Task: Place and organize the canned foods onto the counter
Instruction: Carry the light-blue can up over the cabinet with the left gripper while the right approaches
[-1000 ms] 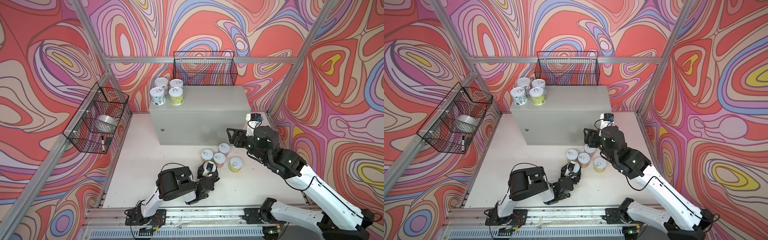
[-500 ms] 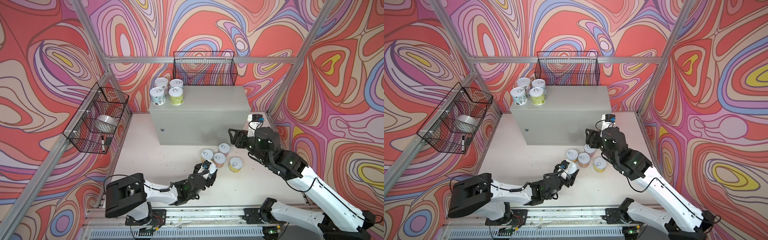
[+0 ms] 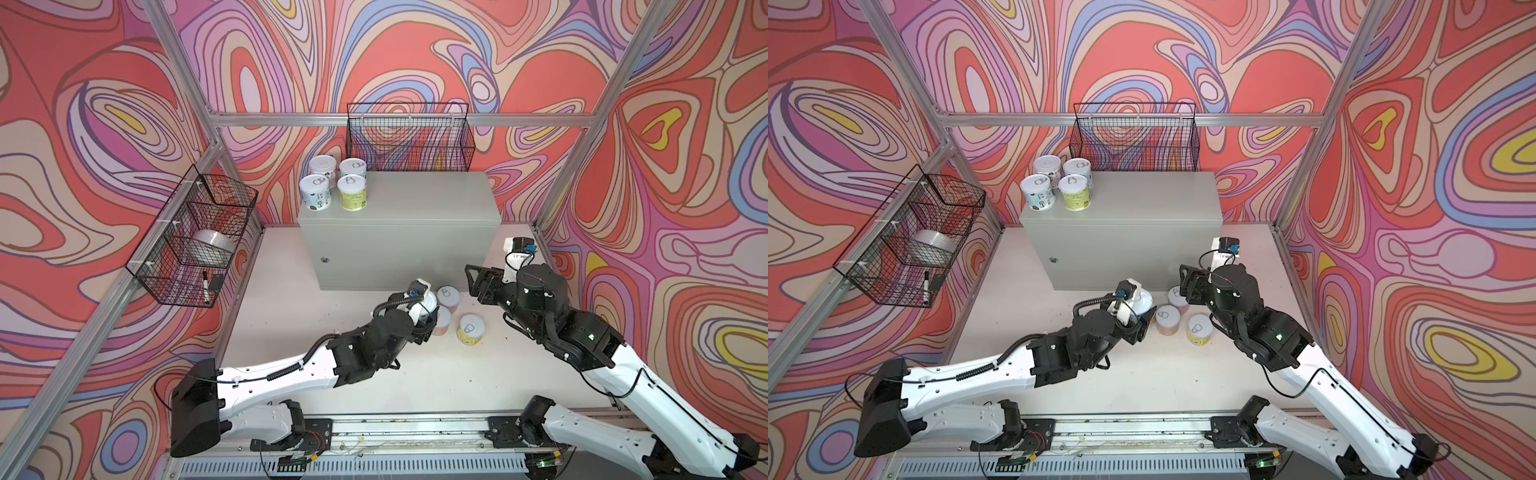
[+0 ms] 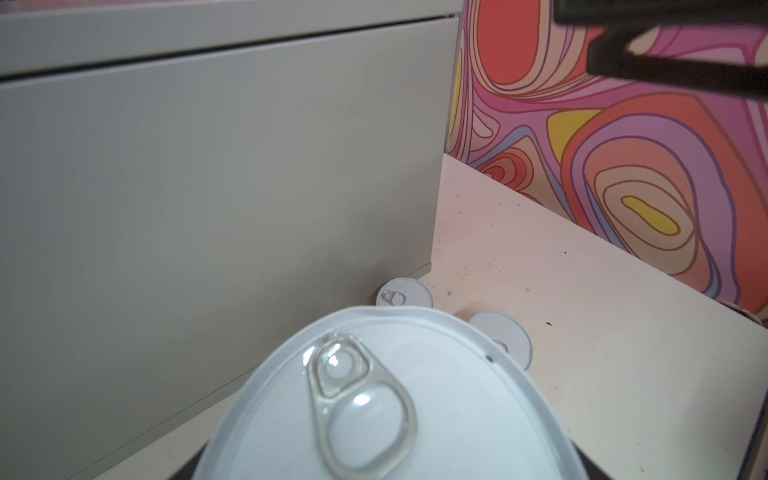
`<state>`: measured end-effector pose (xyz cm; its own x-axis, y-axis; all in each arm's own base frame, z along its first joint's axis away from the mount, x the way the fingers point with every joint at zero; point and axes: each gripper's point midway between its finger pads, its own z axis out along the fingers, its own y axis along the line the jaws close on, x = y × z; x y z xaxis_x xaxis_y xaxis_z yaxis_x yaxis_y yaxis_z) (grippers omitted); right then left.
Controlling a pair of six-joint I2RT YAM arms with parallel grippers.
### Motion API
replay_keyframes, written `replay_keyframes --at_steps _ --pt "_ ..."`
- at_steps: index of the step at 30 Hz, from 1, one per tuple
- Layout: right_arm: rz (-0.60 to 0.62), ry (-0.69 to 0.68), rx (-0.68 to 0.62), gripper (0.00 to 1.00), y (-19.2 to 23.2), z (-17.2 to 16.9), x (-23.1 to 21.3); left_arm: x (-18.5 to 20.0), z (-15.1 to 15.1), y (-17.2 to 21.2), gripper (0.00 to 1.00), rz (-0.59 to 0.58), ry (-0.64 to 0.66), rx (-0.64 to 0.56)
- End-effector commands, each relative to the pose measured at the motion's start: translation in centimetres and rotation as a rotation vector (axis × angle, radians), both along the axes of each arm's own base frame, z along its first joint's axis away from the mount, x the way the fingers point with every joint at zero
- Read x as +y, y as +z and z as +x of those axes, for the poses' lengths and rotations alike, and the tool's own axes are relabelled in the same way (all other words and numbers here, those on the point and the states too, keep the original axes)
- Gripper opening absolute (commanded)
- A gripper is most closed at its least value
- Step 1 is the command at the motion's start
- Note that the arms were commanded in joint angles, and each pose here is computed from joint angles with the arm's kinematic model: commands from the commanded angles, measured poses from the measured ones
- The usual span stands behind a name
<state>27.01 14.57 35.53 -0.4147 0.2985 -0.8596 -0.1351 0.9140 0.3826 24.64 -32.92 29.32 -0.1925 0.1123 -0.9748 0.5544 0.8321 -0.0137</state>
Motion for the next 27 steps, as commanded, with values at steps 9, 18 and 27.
replay_keyframes --at_steps 9,18,27 --pt "0.007 -0.03 -0.072 0.74 3.8 0.1 -0.9 0.4 7.5 11.2 0.0 -0.07 0.101 -0.067" --pt "0.022 -0.022 -0.137 0.73 7.0 0.3 -0.7 -1.5 14.1 15.0 0.0 -0.135 0.173 -0.096" --pt "0.009 -0.042 -0.211 0.73 10.3 0.7 -1.0 -2.8 21.0 15.0 0.0 -0.149 0.221 -0.074"
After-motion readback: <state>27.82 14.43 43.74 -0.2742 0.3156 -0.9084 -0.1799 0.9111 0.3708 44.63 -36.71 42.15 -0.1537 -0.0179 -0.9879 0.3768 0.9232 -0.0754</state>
